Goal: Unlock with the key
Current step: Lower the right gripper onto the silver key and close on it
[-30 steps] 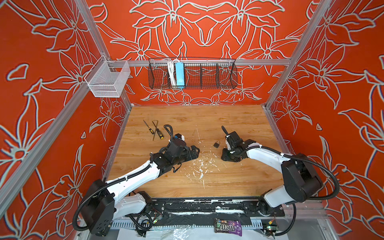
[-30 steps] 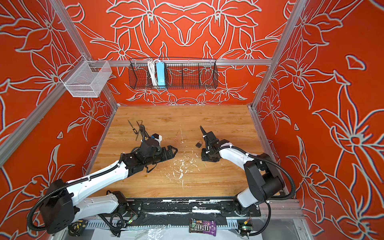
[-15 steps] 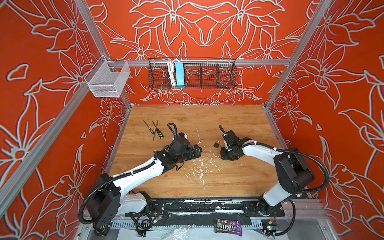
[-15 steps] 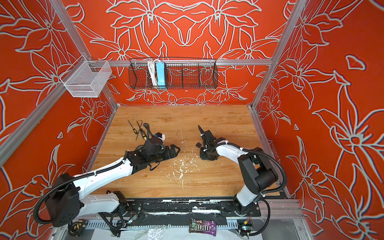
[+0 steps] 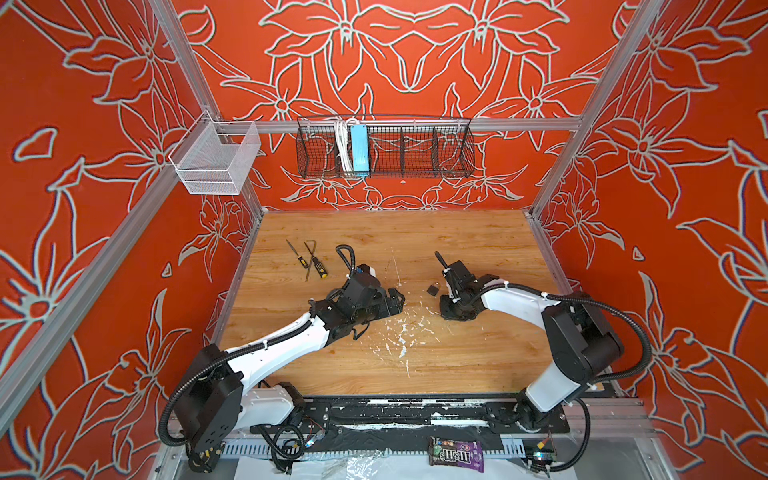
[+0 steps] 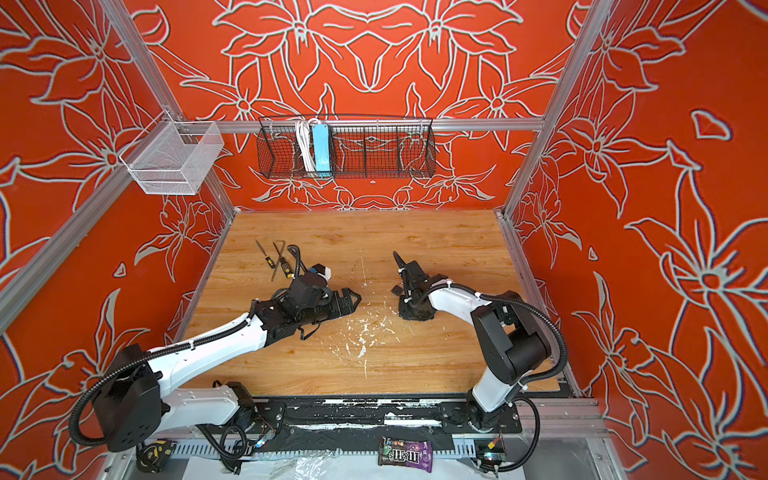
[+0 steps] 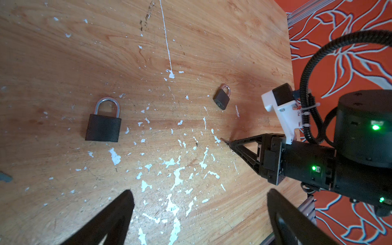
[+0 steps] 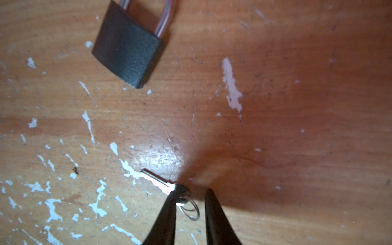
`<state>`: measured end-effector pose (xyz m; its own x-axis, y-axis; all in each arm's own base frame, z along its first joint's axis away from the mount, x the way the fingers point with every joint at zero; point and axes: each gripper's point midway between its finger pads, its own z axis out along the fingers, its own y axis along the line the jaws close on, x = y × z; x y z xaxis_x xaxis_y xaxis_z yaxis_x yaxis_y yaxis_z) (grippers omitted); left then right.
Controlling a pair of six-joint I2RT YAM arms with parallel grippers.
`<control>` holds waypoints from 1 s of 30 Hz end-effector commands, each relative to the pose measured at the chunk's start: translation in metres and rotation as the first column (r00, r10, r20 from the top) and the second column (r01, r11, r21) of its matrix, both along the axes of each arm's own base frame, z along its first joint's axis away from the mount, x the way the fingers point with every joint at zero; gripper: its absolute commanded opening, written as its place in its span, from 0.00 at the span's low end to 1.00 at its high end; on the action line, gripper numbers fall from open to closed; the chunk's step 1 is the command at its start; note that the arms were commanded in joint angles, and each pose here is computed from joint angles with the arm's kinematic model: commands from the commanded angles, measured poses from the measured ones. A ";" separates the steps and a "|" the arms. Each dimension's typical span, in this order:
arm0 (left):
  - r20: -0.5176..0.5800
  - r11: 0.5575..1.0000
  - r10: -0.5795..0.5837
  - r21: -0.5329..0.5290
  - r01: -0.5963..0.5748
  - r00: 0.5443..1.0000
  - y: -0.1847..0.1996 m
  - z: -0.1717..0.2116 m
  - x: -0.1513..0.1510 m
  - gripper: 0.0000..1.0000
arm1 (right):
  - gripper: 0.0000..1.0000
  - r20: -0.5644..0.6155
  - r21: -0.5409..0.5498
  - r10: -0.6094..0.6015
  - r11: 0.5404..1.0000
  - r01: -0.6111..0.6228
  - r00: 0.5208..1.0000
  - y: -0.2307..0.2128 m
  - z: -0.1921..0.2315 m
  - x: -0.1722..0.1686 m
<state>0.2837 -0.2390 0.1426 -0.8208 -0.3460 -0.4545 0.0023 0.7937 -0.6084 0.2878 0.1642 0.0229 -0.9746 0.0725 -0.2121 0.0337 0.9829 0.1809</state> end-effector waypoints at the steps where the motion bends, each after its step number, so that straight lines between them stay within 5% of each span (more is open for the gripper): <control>1: -0.002 1.000 -0.005 0.016 0.005 1.000 -0.003 0.001 0.001 0.97 | 0.22 -0.020 -0.047 0.000 0.999 -0.001 1.000 -0.004 -0.007 -0.003; 21: -0.020 1.000 0.005 0.001 -0.005 1.000 -0.003 0.001 -0.001 0.97 | 0.05 -0.001 -0.049 0.037 0.998 -0.037 0.999 0.004 -0.001 -0.004; 30: -0.048 0.996 0.014 -0.089 -0.018 0.999 -0.013 0.007 -0.002 0.97 | 0.00 0.020 0.013 0.031 0.999 -0.031 0.999 0.013 0.008 -0.002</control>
<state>0.2815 -0.2419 0.1394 -0.8347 -0.3669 -0.4107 -0.0334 0.7781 -0.6272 0.2890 0.1735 0.0258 -0.9712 0.0250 -0.2371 -0.0157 0.9856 0.1684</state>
